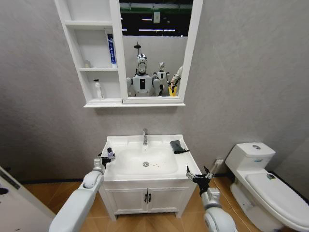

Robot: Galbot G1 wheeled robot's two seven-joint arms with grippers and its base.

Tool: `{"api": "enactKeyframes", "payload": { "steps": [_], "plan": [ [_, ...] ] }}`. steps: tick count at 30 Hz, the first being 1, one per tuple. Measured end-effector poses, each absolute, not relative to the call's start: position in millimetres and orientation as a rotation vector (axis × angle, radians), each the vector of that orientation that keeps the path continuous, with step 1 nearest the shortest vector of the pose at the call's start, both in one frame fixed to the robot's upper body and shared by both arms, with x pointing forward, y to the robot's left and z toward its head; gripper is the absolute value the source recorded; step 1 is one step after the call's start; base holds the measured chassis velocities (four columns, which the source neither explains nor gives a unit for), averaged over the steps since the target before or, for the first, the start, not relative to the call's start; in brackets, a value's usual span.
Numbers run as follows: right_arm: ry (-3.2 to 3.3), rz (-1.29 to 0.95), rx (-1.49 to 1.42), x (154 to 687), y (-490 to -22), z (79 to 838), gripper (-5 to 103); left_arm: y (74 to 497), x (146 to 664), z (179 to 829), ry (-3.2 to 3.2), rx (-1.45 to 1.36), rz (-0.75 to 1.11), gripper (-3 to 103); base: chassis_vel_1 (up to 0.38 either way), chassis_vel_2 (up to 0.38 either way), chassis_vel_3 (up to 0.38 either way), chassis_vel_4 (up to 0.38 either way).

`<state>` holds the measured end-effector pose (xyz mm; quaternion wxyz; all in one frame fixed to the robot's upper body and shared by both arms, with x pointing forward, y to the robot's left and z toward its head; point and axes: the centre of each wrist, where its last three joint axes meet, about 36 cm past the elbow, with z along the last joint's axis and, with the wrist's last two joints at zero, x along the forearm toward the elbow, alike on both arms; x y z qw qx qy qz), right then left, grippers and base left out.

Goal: Move facial cleanser and shampoo from washbasin to cabinet, then wipe washbasin with towel.

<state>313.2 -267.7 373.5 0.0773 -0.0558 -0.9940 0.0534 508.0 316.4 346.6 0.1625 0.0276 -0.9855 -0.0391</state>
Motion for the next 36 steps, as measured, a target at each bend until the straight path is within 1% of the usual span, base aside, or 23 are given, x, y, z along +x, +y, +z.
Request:
{"api": "enactKeyframes", "payload": {
  "steps": [8,9,10,12,13,14,16,17,20,22,23,24,25,27,36],
  "plan": [
    [-2.964,0.171,-0.176,315,-268,374,100,318,518,345,-2.806,0.077,-0.109,100,0.000,0.000,0.000,0.000],
    [-2.962,0.172,-0.180,315,-268,374,100,318,519,343,-2.802,0.078,-0.110,103,0.000,0.000,0.000,0.000],
    [-2.962,0.172,-0.180,315,-268,374,100,318,519,343,-2.802,0.078,-0.110,103,0.000,0.000,0.000,0.000],
    [-2.959,0.172,-0.187,315,-269,373,100,314,521,341,-2.799,0.073,-0.109,100,0.000,0.000,0.000,0.000],
    [-2.959,0.172,-0.187,315,-269,373,100,314,521,341,-2.799,0.073,-0.109,100,0.000,0.000,0.000,0.000],
    [-2.960,0.172,-0.189,316,-269,373,100,313,522,341,-2.798,0.070,-0.106,97,0.000,0.000,0.000,0.000],
    [-2.963,0.171,-0.191,317,-270,373,100,309,524,339,-2.796,0.064,-0.100,86,0.000,0.000,0.000,0.000],
    [-2.963,0.171,-0.191,317,-270,373,100,309,524,339,-2.796,0.064,-0.100,86,0.000,0.000,0.000,0.000],
    [-2.976,0.166,-0.189,317,-269,378,100,308,525,337,-2.790,0.050,-0.095,70,0.000,0.000,0.000,0.000],
    [-2.979,0.164,-0.188,317,-269,379,100,308,526,336,-2.789,0.050,-0.094,70,0.000,0.000,0.000,0.000],
    [-2.981,0.162,-0.187,317,-269,379,100,309,526,335,-2.787,0.052,-0.092,65,0.000,0.000,0.000,0.000],
    [-2.981,0.162,-0.187,317,-269,379,100,309,526,335,-2.787,0.052,-0.092,65,0.000,0.000,0.000,0.000],
    [-2.982,0.162,-0.186,317,-269,379,100,310,526,335,-2.785,0.056,-0.091,54,0.000,0.000,0.000,0.000],
    [-2.980,0.160,-0.183,316,-268,378,100,312,526,335,-2.786,0.062,-0.090,43,0.000,0.000,0.000,0.000],
    [-2.984,0.164,-0.176,317,-267,379,100,314,527,345,-2.812,0.063,-0.075,43,0.000,0.000,0.000,0.000]
  ]
}}
